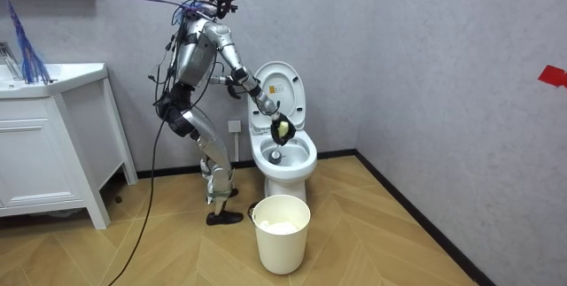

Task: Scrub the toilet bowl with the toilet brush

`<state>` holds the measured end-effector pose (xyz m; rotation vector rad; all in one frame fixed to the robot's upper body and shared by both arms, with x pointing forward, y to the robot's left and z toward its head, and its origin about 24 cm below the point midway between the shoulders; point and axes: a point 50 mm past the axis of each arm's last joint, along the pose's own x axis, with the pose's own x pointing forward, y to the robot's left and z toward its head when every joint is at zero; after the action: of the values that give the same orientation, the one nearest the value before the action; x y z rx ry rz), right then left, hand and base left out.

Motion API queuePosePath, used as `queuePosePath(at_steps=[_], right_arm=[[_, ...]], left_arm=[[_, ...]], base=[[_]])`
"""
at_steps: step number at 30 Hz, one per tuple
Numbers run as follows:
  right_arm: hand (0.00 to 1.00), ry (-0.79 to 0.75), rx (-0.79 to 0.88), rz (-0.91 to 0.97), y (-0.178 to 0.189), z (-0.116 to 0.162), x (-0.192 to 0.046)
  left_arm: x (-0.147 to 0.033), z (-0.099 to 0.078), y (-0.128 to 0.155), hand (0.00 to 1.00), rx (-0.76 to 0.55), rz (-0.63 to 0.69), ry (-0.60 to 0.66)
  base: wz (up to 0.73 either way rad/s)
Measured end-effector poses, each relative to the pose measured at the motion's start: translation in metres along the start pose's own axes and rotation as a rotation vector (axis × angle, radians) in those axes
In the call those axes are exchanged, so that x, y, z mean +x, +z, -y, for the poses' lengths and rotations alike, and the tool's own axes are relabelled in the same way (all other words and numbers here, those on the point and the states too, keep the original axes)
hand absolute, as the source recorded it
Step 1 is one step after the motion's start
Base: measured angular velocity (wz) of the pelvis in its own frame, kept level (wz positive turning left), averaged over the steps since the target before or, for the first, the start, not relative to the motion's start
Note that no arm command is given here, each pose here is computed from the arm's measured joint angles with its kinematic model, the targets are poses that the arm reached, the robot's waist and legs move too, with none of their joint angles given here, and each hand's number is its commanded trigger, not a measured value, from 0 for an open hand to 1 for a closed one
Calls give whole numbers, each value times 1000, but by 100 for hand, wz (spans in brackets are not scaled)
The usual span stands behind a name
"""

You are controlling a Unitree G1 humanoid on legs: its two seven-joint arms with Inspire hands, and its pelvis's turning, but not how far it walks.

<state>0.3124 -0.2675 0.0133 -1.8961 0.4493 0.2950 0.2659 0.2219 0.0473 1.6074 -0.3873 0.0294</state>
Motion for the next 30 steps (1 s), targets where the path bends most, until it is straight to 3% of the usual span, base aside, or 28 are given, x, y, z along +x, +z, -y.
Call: queuePosePath(at_steps=[8, 14, 21, 25, 30], right_arm=[[100, 34, 58, 13, 19, -17, -19], [100, 42, 72, 19, 24, -19, -19], [100, 120, 343, -100, -21, -23, 1], [100, 29, 523, -143, -40, 3, 11], [100, -48, 546, -183, -60, 27, 15]], left_arm=[[-17, 10, -2, 0, -71, -73, -8], [-23, 13, -3, 0, -130, -127, 18], [-3, 11, 2, 0, -136, -80, 53], [17, -6, -1, 0, -126, -66, 171], [22, -14, -5, 0, -126, -66, 240]], base=[[-3], [-3], [11], [11], [7]])
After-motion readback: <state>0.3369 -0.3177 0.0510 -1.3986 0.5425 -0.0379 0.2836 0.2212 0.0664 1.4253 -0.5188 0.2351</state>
